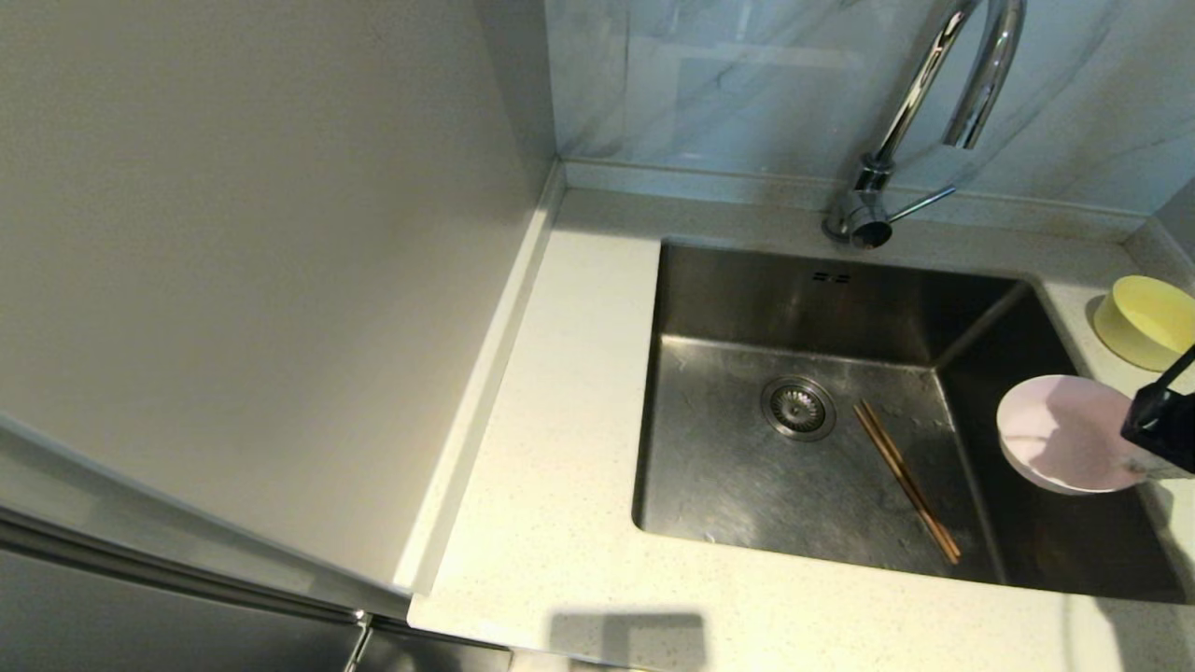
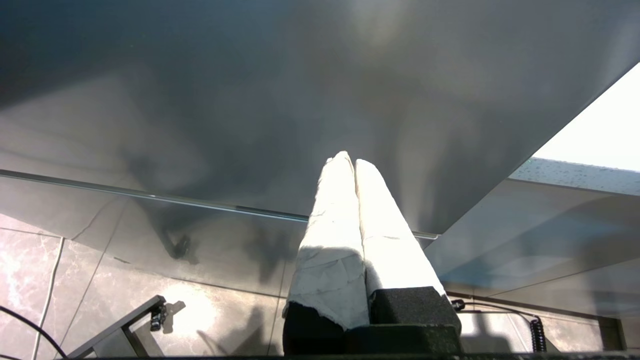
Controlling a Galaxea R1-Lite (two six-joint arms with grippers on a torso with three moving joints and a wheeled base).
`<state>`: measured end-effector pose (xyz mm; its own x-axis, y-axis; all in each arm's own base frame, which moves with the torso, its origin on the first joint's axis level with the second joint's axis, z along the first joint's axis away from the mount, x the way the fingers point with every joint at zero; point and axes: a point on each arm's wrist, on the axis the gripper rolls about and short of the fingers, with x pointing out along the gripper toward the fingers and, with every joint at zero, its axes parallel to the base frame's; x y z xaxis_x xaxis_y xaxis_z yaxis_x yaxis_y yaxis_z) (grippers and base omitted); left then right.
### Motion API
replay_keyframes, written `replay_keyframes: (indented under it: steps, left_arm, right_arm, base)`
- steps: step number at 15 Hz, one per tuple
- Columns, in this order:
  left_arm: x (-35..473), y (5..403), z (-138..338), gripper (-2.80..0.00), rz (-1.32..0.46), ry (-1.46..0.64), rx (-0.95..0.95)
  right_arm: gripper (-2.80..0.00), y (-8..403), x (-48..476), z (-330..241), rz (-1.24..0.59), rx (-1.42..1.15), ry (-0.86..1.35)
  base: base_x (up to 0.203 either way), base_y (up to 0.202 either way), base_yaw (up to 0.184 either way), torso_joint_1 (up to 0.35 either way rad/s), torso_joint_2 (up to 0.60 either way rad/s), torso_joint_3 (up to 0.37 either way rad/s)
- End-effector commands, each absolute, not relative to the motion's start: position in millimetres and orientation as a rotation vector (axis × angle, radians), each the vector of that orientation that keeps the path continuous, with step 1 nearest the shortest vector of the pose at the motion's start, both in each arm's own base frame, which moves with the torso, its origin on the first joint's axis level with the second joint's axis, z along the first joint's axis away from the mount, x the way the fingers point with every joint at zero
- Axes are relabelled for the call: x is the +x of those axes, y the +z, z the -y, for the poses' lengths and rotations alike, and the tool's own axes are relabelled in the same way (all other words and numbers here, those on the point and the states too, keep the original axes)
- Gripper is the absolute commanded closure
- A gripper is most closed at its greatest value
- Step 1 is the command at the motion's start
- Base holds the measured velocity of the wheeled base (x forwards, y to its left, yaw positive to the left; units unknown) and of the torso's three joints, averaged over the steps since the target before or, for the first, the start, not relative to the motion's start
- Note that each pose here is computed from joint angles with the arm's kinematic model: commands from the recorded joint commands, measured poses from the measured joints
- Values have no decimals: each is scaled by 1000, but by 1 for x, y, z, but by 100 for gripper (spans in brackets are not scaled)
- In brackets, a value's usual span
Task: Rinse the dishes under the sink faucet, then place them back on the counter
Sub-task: Put a bowl into the sink
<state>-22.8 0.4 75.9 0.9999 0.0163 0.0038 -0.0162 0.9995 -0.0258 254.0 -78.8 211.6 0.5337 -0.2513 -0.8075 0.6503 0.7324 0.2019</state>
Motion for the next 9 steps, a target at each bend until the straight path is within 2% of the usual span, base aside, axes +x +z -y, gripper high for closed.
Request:
replay_keyframes:
  steps: [1, 9]
  left_arm:
    - [-23, 76, 0, 0, 8, 17, -26]
    - [-23, 76, 0, 0, 8, 17, -26]
  right_arm:
    - [0, 214, 262, 45, -839, 434, -510]
    - [0, 191, 307, -25, -696, 188, -530]
  base:
    - [0, 0, 0, 0, 0, 0]
    - [0, 0, 0, 0, 0, 0]
